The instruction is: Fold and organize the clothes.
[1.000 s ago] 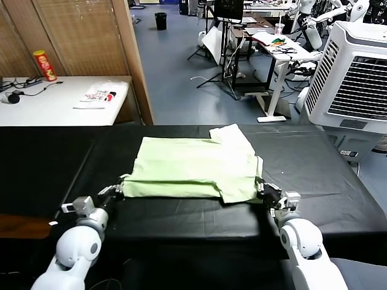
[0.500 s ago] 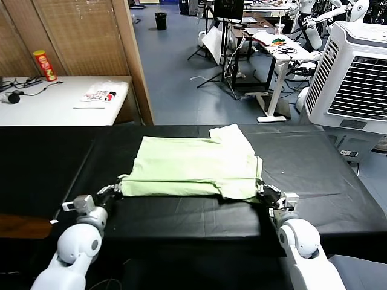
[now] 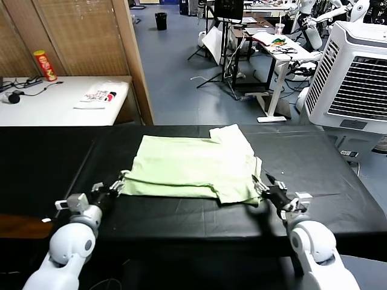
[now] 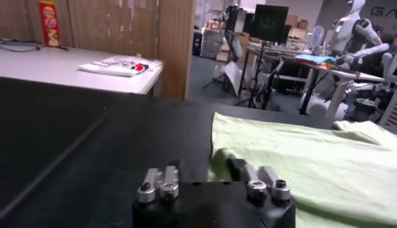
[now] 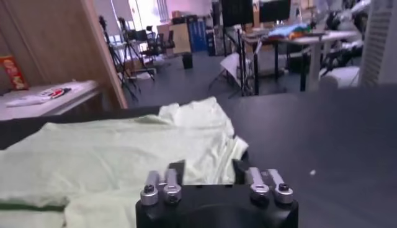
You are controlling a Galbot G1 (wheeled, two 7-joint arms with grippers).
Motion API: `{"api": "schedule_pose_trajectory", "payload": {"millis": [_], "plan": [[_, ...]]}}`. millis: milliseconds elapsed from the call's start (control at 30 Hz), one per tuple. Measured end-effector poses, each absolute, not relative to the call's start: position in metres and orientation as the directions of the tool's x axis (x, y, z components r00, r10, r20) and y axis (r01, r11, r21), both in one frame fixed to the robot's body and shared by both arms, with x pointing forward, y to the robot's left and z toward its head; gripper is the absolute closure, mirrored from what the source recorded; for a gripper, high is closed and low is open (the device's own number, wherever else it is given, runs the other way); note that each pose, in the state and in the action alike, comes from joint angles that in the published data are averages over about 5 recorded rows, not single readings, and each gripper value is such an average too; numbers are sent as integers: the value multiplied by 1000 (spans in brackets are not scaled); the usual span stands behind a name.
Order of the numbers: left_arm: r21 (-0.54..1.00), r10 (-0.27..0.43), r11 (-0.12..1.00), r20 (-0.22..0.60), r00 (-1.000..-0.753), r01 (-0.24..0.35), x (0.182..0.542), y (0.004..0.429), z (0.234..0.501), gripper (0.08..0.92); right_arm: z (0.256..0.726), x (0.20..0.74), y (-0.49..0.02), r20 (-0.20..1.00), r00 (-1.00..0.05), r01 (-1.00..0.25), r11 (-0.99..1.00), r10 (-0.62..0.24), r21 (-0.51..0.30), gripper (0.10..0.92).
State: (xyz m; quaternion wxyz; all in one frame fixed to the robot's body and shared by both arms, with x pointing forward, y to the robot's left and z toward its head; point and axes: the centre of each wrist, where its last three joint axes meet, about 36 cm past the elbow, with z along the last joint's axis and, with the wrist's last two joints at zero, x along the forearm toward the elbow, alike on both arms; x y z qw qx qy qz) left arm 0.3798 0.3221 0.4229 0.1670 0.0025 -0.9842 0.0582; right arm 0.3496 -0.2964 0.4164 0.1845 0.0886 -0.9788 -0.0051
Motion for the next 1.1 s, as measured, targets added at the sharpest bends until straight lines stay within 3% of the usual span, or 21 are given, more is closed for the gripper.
{"api": "schedule_pose_trajectory", "payload": {"millis": [167,300,733,833,1000,1100], "plan": [[-115,34,993,356,-934,-7,366,320,413,202,407,340,-291,391,-902,-190,982,-181,16,236],[-126,44,992,378,-925,-4,360,319,405,201,403,337,-285,397,-898,-208,978,-190,-3,302],[-167,52,986,412,-909,-19,368,326,391,201,394,336,-277,411,-891,-224,974,-190,-36,416],[-171,53,985,417,-907,-21,371,327,389,201,393,338,-277,413,-892,-221,975,-187,-36,499],[-178,55,984,419,-906,-22,376,330,387,206,393,341,-277,414,-891,-218,975,-184,-35,704],[-183,58,983,419,-906,-21,378,330,386,271,393,343,-276,419,-890,-215,976,-181,-36,792]]}}
